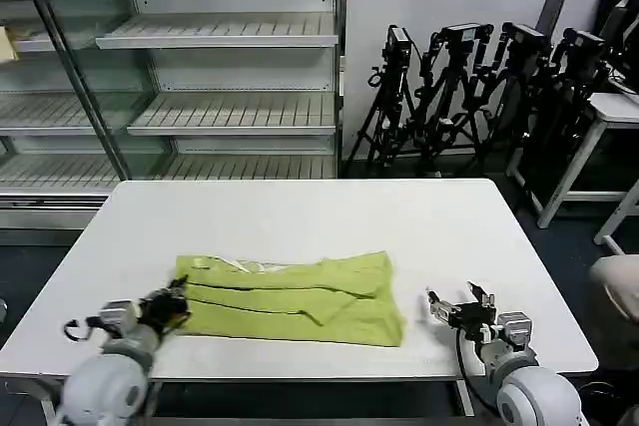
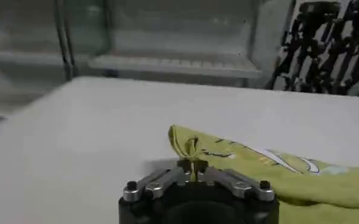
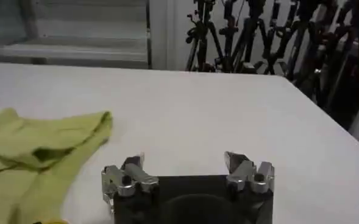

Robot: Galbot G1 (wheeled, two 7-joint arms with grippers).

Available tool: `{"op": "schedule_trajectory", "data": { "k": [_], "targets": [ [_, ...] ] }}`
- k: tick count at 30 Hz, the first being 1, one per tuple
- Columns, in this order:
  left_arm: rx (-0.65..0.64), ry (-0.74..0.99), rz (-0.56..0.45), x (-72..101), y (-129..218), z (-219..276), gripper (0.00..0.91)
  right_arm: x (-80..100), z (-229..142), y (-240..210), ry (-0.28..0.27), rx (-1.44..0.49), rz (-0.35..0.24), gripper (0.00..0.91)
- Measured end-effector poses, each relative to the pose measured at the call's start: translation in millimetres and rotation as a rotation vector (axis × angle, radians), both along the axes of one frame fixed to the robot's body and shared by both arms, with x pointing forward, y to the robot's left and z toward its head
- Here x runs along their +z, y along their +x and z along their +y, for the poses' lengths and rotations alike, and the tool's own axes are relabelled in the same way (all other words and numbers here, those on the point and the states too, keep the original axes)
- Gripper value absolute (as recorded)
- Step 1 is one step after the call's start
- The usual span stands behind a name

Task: Fold and organize the clothes.

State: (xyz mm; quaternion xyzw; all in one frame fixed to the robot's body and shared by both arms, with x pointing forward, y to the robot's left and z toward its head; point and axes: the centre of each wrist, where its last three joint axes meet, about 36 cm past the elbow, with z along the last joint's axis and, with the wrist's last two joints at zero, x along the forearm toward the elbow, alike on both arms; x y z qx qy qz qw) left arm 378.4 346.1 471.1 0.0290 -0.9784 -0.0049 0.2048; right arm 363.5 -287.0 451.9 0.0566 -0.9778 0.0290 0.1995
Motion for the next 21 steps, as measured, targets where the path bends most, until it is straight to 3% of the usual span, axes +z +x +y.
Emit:
{"op": "schedule_trajectory", "data": {
  "k": [5, 10, 21],
  "targets": [
    [-0.014, 0.063, -0.038, 25.3, 0.2, 33.5, 0.02, 1.5, 4.9, 2.3, -0.007, 0.011, -0.006, 0.907],
    [-0.069, 0.06, -0.076, 42.5, -4.6, 29.6, 0.02, 8.5, 8.3, 2.8, -0.032, 0.026, -0.024, 0.907],
    [-0.244, -0.049, -0.123, 48.2, -14.1, -40.5, 0.02, 18.4, 5.2, 1.0, -0.074, 0.017, -0.049, 0.907]
  ]
}}
